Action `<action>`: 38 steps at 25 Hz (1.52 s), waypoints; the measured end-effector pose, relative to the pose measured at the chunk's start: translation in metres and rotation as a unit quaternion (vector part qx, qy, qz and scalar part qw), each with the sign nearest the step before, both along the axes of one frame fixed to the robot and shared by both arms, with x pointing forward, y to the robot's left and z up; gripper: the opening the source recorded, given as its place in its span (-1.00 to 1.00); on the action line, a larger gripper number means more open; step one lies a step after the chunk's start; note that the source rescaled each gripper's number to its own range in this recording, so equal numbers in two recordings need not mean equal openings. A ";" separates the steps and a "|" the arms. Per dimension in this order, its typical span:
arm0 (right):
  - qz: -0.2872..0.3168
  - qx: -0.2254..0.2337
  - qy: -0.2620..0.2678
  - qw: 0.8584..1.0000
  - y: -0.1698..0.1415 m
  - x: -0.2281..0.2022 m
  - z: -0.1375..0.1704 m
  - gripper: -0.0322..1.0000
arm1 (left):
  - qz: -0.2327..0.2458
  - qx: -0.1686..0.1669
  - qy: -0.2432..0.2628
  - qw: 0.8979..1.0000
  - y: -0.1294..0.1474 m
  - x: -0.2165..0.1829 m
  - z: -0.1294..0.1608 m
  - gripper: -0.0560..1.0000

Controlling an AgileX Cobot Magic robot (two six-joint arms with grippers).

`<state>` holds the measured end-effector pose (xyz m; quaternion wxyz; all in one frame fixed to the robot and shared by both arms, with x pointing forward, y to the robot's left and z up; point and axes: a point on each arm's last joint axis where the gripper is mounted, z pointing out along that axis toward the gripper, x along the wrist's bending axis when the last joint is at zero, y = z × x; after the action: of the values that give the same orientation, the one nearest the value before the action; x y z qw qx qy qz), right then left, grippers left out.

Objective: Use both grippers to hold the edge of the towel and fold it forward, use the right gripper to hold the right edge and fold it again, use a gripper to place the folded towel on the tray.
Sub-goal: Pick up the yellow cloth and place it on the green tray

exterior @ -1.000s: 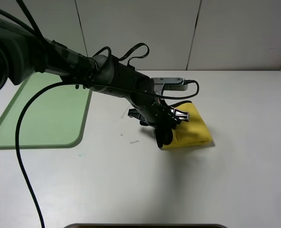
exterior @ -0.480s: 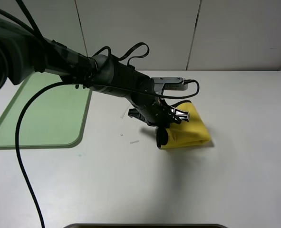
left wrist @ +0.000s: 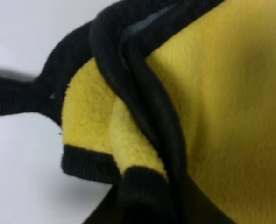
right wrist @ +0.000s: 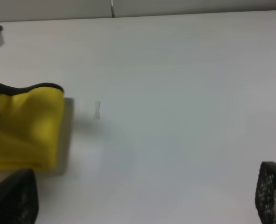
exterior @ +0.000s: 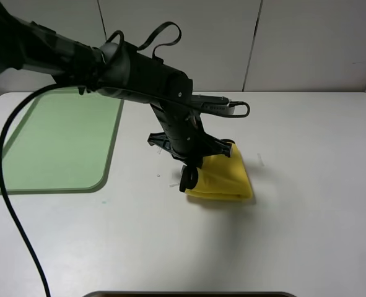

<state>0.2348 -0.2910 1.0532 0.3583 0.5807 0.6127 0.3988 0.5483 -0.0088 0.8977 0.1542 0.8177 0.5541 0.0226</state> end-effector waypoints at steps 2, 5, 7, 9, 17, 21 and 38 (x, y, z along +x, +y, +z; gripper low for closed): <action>0.000 0.000 0.000 1.000 0.000 0.000 0.000 1.00 | -0.005 0.018 -0.001 1.000 0.007 0.001 0.010 -0.71; 0.000 0.000 0.000 1.000 0.000 0.000 0.000 1.00 | -0.007 0.044 -0.002 0.999 0.020 0.004 0.024 -0.71; 0.000 0.000 0.000 1.000 0.000 0.000 0.000 1.00 | -0.005 0.058 -0.003 0.998 0.031 0.008 0.033 -0.71; 0.001 0.001 0.000 1.000 0.000 0.000 0.000 1.00 | -0.004 0.066 -0.003 0.998 0.042 0.013 0.043 -0.71; 0.001 0.002 0.000 1.000 0.000 0.000 0.000 1.00 | 0.031 0.090 0.011 0.995 0.096 0.043 0.049 -0.71; 0.001 0.002 0.000 1.000 0.000 0.000 0.000 1.00 | 0.042 0.097 0.015 0.994 0.123 0.057 0.049 -0.71; 0.001 0.002 0.000 1.000 0.000 0.000 0.000 1.00 | 0.132 0.119 0.054 0.983 0.249 0.089 0.041 -0.71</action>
<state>0.2348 -0.2907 1.0533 0.3569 0.5806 0.6126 0.4003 0.6368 0.2406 0.9386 0.0214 0.7497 0.6583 0.0640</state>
